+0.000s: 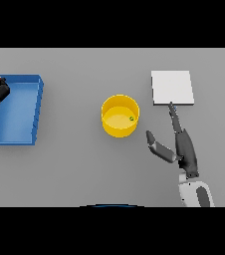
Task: Pick up the red beaker and tilt it to pour out 1 green nut into yellow bowl. Pick up the yellow bowl and place it on the metallic measuring scale.
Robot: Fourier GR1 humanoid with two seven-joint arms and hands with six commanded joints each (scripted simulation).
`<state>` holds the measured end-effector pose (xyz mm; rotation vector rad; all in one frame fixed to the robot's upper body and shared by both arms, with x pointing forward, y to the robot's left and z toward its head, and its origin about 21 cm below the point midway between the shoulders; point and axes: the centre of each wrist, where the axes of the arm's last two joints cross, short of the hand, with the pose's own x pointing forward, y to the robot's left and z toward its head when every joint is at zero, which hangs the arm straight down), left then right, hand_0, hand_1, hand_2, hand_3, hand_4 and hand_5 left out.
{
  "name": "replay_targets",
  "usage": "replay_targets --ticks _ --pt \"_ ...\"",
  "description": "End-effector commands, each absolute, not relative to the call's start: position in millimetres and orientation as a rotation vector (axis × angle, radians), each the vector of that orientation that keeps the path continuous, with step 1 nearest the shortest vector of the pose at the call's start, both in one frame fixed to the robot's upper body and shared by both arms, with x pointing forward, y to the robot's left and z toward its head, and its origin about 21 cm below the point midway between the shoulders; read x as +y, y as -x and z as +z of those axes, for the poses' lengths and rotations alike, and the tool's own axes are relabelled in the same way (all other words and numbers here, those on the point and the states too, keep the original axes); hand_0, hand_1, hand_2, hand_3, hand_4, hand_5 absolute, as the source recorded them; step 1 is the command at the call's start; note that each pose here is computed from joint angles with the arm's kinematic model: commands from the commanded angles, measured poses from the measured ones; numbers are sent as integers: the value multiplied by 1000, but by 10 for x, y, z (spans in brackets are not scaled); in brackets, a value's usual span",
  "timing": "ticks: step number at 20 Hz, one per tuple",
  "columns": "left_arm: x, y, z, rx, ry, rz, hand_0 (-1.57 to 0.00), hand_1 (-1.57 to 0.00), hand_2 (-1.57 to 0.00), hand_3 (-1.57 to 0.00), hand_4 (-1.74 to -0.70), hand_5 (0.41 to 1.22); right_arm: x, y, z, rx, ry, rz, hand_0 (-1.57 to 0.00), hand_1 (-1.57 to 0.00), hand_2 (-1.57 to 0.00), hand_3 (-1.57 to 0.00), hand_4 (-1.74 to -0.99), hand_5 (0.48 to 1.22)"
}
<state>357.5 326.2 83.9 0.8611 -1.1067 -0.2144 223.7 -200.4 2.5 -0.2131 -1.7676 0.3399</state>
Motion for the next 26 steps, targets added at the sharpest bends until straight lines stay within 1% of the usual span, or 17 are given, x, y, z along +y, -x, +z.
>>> replay_targets --ticks 1,2,4,5,6,8,9,11,13,16,17,18,20,22,24,25,26 --pt "3274 -3549 827 -1088 -863 -238 -1571 -1571 -1563 -1536 -1401 848 -2001 -2240 9 -1760 217 342 1 1 1 1 -1017 635" --pt "3294 -3539 845 -1082 -862 -248 -1571 -1543 -1501 -1470 -1275 810 -2028 -2241 18 -1762 225 330 1 1 1 1 -1012 634" --pt "3276 -3485 844 -1092 -838 -282 -1393 -1215 -1209 -1136 -1068 749 -2075 -2208 -1 -1771 216 327 1 1 1 1 -1007 635" --pt "3245 -3478 848 -1082 -837 -288 -1207 -995 -1020 -952 -1002 720 -2086 -2230 -12 -1758 213 329 1 1 1 1 -1004 636" --pt "3250 -3439 804 -1071 -828 -295 -965 -796 -816 -768 -958 696 -2083 -2238 17 -1763 214 324 1 1 1 1 -1004 635" --pt "3246 -3432 749 -1046 -823 -350 -617 -509 -522 -491 -889 666 -2054 -2217 16 -1780 203 327 1 1 1 1 -1008 635" --pt "3264 -3439 764 -1031 -835 -379 -494 -407 -417 -393 -857 657 -2052 -2211 16 -1778 205 331 1 1 1 1 -1009 639" --pt "3268 -3448 713 -1034 -827 -414 -316 -260 -267 -251 -822 657 -2045 -2218 25 -1773 208 333 1 1 1 1 -1009 639" --pt "3278 -3479 710 -1043 -834 -418 -202 -166 -170 -160 -802 652 -2031 -2218 15 -1769 208 344 1 1 1 1 -1015 642" --pt "3305 -3509 708 -1080 -834 -416 -103 -85 -87 -82 -782 651 -2011 -2262 71 -1731 239 385 1 1 1 1 -1020 640" --pt "3285 -3509 731 -1095 -846 -420 -82 -67 -69 -65 -773 655 -2037 -2274 94 -1744 213 441 1 1 1 1 -1014 666" --pt "3288 -3482 733 -1109 -853 -424 -65 -54 -55 -52 -763 657 -2081 -2311 114 -1734 199 511 1 1 1 1 -1005 669" --pt "3263 -3485 744 -1111 -836 -425 -41 -34 -35 -33 -750 661 -2152 -2506 241 -1702 260 744 1 1 1 1 -1044 679" --pt "3238 -3489 753 -1126 -829 -426 -26 -21 -22 -21 -743 664 -2108 -2645 361 -1662 291 931 1 1 1 1 -1094 677" --pt "3222 -3496 761 -1129 -832 -430 -16 -13 -14 -13 -737 673 -2072 -2774 492 -1659 339 1113 1 1 1 1 -1151 672" --pt "3238 -3504 764 -1119 -832 -430 -13 -10 -11 -10 -733 677 -2051 -2843 534 -1631 349 1208 1 1 1 1 -1174 674" --pt "3248 -3495 728 -1112 -834 -428 -10 -8 -8 -8 -733 680 -1973 -2894 550 -1617 347 1295 1 1 1 1 -1192 677"
